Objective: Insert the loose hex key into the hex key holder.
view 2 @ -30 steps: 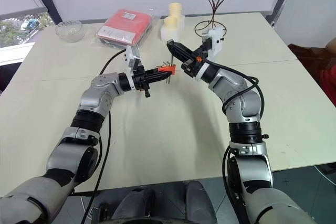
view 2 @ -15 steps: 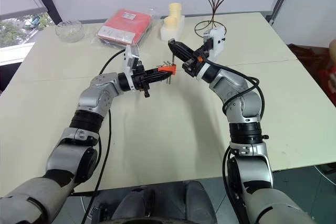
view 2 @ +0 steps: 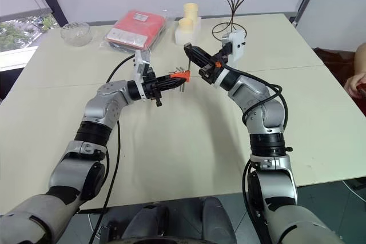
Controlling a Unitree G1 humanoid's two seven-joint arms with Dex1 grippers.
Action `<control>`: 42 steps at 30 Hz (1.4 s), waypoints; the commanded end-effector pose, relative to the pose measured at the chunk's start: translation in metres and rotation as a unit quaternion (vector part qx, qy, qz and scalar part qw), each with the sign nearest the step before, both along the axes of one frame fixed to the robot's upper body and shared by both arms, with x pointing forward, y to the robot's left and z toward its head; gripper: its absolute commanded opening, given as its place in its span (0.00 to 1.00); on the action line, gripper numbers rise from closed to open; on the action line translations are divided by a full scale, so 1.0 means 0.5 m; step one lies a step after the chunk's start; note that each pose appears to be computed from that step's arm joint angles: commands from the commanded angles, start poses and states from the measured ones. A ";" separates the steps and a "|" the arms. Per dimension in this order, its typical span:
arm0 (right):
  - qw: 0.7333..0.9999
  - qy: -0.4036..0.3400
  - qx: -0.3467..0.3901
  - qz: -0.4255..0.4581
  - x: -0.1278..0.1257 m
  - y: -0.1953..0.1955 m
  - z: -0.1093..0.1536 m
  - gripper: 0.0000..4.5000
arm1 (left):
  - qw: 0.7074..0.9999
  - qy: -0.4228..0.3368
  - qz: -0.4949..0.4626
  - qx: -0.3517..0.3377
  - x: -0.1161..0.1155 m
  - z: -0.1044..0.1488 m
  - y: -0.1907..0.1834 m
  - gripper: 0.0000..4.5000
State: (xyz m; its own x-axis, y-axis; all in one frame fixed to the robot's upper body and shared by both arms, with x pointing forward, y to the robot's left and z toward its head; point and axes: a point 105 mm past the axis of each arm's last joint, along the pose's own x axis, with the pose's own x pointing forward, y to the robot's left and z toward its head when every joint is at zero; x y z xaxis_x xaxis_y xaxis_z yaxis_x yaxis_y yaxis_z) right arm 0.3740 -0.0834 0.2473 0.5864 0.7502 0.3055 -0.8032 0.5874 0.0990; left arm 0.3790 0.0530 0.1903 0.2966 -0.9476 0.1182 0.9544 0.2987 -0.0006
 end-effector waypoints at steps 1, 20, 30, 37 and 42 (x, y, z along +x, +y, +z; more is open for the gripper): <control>1.000 -0.025 0.011 -0.003 -0.009 -0.006 0.023 0.01 | 0.999 -0.033 0.002 -0.017 0.004 0.041 0.000 0.00; 1.000 -0.014 0.013 -0.004 -0.006 -0.004 0.009 0.01 | 0.999 -0.042 0.000 -0.023 0.004 0.054 -0.008 0.00; 1.000 -0.005 -0.002 -0.029 0.010 -0.023 -0.011 0.01 | 0.999 -0.039 -0.003 -0.025 0.000 0.053 -0.004 0.00; 0.999 -0.007 -0.013 -0.029 0.003 -0.030 -0.007 0.82 | 0.999 -0.037 0.002 -0.024 0.001 0.048 -0.001 0.00; 0.999 -0.011 -0.031 0.002 -0.049 -0.035 -0.007 0.91 | 0.999 -0.034 0.005 -0.023 0.001 0.045 0.002 0.00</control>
State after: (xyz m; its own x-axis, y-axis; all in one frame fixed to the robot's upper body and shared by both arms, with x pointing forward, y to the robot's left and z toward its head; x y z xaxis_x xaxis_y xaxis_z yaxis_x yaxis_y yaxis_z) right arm 0.3625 -0.1021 0.2232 0.6231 0.7514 0.2170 -0.7796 0.6191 0.0947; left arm 0.3820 0.0519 0.1985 0.3076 -0.9406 0.1439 0.9500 0.3121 0.0096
